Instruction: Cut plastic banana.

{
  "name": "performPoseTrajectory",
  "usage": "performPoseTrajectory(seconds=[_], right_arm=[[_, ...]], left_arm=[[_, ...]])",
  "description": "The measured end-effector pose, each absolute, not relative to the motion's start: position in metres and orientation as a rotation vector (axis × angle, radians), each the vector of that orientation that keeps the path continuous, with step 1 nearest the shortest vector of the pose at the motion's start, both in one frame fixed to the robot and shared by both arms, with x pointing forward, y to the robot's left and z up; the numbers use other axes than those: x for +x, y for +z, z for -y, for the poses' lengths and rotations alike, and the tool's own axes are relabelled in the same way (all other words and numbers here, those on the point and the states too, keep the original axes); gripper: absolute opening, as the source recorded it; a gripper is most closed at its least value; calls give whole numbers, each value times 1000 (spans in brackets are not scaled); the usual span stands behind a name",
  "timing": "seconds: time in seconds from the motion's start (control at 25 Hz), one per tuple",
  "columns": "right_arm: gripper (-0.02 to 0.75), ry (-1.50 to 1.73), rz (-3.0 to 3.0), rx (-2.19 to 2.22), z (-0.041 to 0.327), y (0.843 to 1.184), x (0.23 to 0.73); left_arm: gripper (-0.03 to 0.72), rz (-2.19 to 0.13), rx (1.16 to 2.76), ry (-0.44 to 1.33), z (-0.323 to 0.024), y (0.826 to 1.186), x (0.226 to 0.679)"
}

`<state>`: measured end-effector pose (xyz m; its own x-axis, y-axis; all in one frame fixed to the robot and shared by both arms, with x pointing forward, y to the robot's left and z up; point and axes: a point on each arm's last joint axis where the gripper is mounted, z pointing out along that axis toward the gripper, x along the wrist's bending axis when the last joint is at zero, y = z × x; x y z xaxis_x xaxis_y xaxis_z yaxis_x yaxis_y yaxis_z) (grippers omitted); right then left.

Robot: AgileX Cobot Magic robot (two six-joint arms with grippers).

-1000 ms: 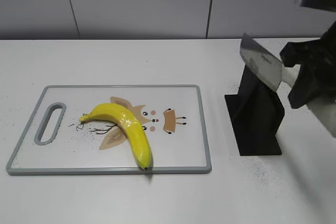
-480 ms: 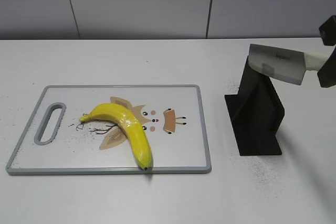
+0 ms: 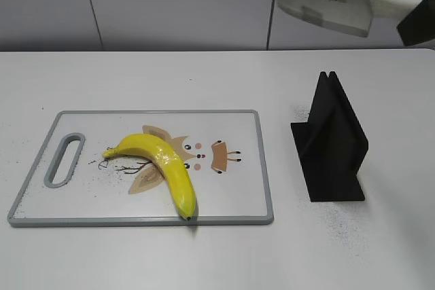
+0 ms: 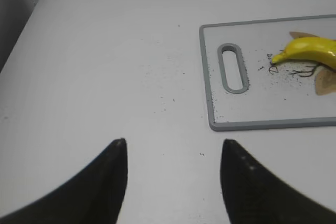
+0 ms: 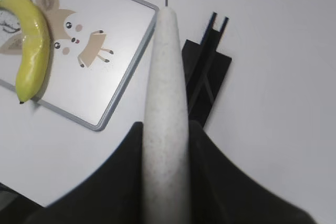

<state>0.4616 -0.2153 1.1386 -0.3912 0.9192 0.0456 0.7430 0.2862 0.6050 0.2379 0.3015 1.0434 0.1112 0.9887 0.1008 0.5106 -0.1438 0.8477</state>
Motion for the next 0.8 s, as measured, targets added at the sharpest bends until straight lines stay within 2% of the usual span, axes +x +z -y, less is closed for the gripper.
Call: performPoseTrajectory(seconds=[0.32,0.52,0.8], right_arm=[[165,826,-2602,927,189,1113,486],[165,862,-2727,582,175,1094,501],[165,834,-2828,396,161,1079,532]], left_arm=[[536,-1292,1900,867,-290,1062,259],[541,-1032,2049,790,-274,1078,295],[542,-646,2202,667,-253,1095,360]])
